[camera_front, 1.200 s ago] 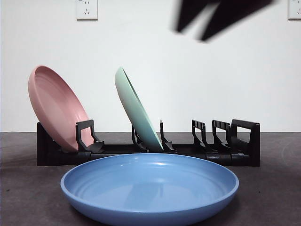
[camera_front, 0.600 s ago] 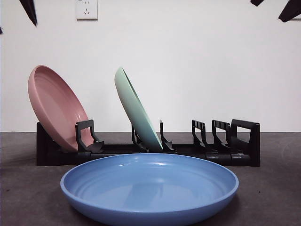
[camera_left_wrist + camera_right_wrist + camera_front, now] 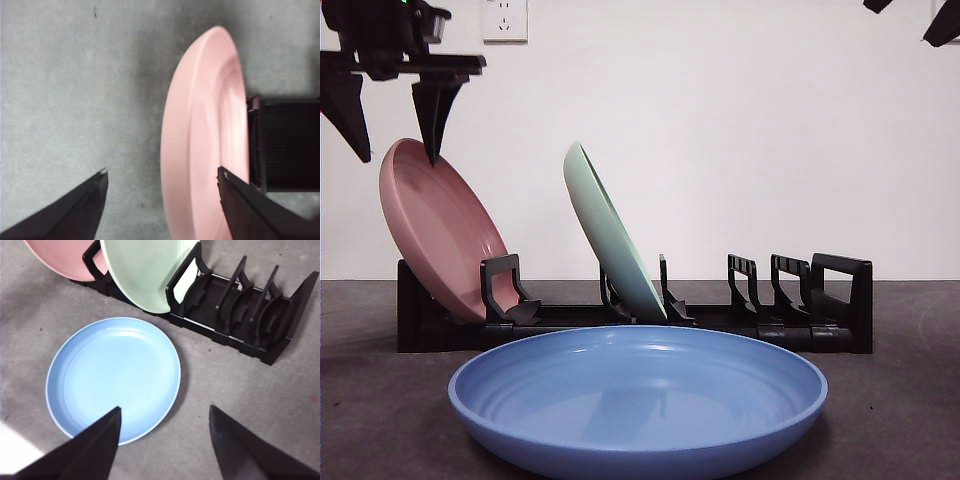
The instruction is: Place the plate
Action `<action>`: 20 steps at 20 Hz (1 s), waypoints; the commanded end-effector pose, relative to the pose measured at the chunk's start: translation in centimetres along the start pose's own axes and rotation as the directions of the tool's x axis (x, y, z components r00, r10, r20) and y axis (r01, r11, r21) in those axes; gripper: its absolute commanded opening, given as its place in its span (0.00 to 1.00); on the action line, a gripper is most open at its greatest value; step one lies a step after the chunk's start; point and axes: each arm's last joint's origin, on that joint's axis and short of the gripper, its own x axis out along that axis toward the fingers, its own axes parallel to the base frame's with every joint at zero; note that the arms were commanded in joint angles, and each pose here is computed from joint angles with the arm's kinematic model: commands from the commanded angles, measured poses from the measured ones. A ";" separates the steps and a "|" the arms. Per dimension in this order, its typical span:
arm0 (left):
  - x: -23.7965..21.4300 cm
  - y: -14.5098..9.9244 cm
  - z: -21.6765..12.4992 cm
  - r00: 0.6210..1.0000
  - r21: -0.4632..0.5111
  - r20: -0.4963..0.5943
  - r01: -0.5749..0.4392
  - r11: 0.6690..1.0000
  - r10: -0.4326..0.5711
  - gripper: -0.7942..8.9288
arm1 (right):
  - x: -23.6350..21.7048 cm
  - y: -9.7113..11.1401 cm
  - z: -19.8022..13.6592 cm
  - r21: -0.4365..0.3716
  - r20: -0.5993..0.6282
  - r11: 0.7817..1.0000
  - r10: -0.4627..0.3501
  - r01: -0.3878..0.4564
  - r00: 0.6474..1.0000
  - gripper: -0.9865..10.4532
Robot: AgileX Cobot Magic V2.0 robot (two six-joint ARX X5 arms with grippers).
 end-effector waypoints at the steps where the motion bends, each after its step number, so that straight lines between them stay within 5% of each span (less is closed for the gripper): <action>1: 0.3 -0.3 0.6 1.000 0.012 0.010 -0.003 1.000 0.003 0.41 | -0.1 0.1 0.1 0.005 0.008 1.000 -0.011 0.010 1.000 0.33; 8: -0.1 -0.4 1.1 0.999 0.010 0.045 0.003 1.000 -0.004 0.10 | -0.1 0.0 -0.1 0.000 -0.007 0.999 -0.032 0.032 0.999 0.33; 20: -5.7 0.7 1.8 0.993 0.075 0.069 -0.101 0.992 0.096 0.10 | -0.1 -0.1 0.0 0.000 0.008 0.997 -0.074 0.074 0.997 0.33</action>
